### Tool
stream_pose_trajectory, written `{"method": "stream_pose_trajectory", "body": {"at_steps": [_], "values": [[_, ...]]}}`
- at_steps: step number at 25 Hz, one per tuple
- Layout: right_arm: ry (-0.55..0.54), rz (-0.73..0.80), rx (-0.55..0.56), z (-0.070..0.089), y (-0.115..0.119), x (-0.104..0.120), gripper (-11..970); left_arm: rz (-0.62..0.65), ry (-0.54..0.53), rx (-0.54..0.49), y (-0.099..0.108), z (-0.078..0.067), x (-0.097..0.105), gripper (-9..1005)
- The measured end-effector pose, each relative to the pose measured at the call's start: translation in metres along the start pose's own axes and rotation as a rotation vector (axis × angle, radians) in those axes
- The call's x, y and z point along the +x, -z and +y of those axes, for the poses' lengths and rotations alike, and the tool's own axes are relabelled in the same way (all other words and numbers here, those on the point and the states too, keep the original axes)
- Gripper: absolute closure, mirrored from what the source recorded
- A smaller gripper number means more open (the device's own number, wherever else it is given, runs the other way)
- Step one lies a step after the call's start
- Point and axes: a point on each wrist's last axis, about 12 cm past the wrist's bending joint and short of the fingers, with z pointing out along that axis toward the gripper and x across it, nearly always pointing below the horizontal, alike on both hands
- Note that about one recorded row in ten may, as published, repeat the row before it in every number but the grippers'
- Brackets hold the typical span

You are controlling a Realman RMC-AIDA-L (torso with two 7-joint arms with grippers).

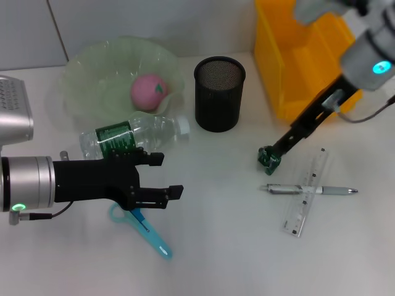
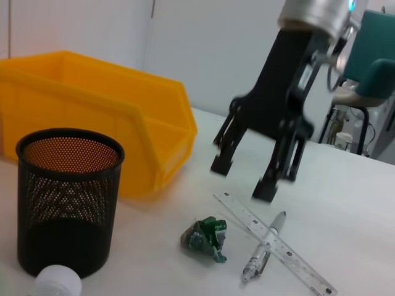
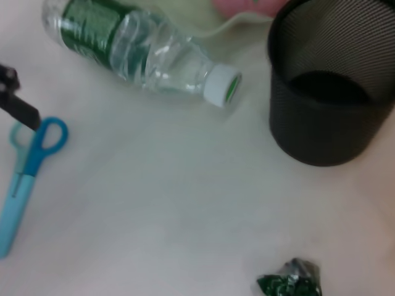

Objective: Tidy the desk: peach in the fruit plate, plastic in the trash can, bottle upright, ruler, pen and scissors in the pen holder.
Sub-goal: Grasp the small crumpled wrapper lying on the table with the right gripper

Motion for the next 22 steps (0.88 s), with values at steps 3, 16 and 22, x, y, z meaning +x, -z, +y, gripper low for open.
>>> {"method": "stream_pose_trajectory", "body": {"at_steps": [3,16,22], "values": [[0.041,0.016,0.046,0.006,-0.015,-0.007,152,-0.002,0.003,-0.002,0.0,0.0,0.0,155],[0.06,0.007,0.087,0.007,-0.048,-0.009,153,-0.004,0.011,-0.004,0.0,0.0,0.002,155],[0.074,0.014,0.075,0.009,-0.053,-0.008,153,-0.005,0.008,-0.004,0.0,0.0,0.0,155]]}}
